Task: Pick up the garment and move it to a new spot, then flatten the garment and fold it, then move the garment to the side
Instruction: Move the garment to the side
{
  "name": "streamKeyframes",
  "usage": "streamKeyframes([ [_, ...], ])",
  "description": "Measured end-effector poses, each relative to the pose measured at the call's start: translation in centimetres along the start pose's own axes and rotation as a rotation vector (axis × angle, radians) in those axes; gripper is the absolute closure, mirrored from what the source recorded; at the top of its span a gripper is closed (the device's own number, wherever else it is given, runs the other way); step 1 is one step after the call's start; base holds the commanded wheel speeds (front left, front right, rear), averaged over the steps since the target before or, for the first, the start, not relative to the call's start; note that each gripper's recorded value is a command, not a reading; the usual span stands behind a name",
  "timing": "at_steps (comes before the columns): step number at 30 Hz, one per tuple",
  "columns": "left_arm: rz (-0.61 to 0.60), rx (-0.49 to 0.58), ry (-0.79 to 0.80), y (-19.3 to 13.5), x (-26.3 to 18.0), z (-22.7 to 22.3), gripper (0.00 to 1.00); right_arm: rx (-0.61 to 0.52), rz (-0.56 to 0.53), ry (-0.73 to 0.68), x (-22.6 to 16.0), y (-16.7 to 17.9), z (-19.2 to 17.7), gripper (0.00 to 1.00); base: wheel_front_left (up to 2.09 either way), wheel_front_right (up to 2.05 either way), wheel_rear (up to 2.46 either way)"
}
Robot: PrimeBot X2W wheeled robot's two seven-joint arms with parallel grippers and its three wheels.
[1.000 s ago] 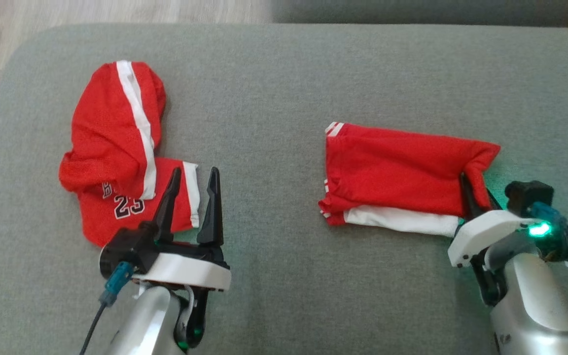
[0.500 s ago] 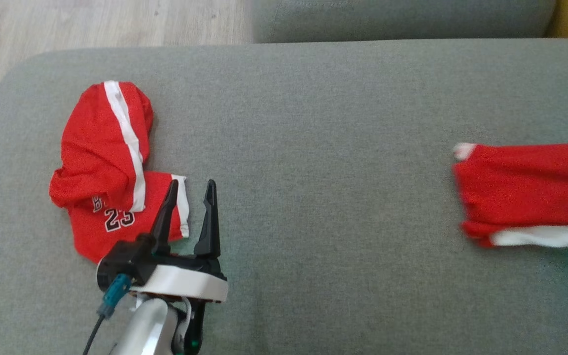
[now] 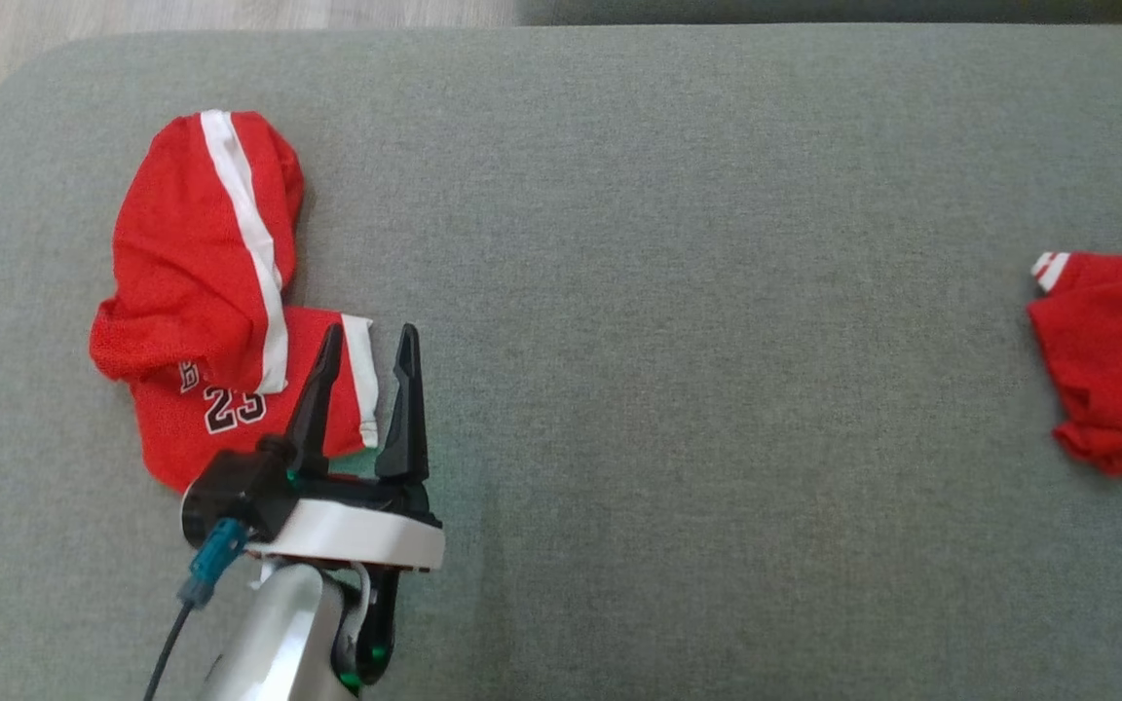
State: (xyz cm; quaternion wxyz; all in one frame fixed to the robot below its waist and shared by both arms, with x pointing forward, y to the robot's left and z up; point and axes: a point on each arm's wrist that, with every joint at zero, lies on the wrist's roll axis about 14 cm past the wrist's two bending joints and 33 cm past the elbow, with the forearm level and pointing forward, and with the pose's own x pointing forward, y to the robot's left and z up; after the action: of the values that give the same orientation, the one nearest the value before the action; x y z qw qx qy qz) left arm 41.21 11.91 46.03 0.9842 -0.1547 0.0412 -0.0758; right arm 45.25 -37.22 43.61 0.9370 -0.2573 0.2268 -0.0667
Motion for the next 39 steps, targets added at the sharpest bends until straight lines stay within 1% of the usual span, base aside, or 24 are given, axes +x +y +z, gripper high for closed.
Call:
streamKeyframes([
  [5,0.007,-0.001,0.004,0.3,0.0,-0.1,0.00,-0.012,-0.037,0.006,0.1,-1.4,-0.1,1.00,0.00,0.00,0.00],
  [9,0.009,-0.001,0.005,0.3,0.1,-0.2,0.00,-0.018,-0.051,0.008,0.1,-1.9,-0.2,1.00,0.00,0.00,0.00],
  [14,0.001,0.000,-0.003,0.1,0.5,0.1,0.00,0.005,-0.077,-0.002,-0.1,-2.5,0.0,1.00,0.00,0.00,0.00],
  [15,0.000,0.000,-0.003,0.1,0.5,0.1,0.00,0.010,-0.077,-0.011,-0.1,-2.3,0.2,0.38,0.00,0.00,0.00],
  [16,-0.001,0.001,-0.004,0.1,0.5,0.1,0.00,0.018,-0.075,-0.024,-0.2,-2.1,0.5,0.00,0.00,0.00,0.00],
  [19,-0.004,0.003,-0.010,-0.1,0.3,0.4,0.00,0.038,-0.069,-0.073,-0.4,-1.4,1.8,0.00,0.00,0.00,0.00],
  [23,-0.009,0.007,-0.029,-0.3,0.1,1.1,0.00,0.070,-0.043,-0.192,-1.2,0.4,5.5,0.00,0.00,0.00,0.00],
  [27,-0.019,0.012,-0.060,-0.8,-0.4,2.3,0.00,0.152,0.013,-0.343,-3.0,3.5,10.6,0.00,0.00,0.00,0.00],
  [31,-0.017,0.016,-0.087,-1.1,-1.4,3.2,0.00,0.287,0.072,-0.475,-6.0,6.1,15.3,0.00,0.00,0.00,0.00],
  [34,-0.005,0.015,-0.097,-1.0,-2.5,3.4,0.00,0.356,0.135,-0.541,-8.8,8.5,16.9,0.00,0.00,0.00,0.00],
  [39,0.000,0.015,-0.112,-1.0,-3.9,3.8,0.00,0.466,0.223,-0.604,-12.6,11.6,17.3,0.00,0.00,0.00,0.00],
])
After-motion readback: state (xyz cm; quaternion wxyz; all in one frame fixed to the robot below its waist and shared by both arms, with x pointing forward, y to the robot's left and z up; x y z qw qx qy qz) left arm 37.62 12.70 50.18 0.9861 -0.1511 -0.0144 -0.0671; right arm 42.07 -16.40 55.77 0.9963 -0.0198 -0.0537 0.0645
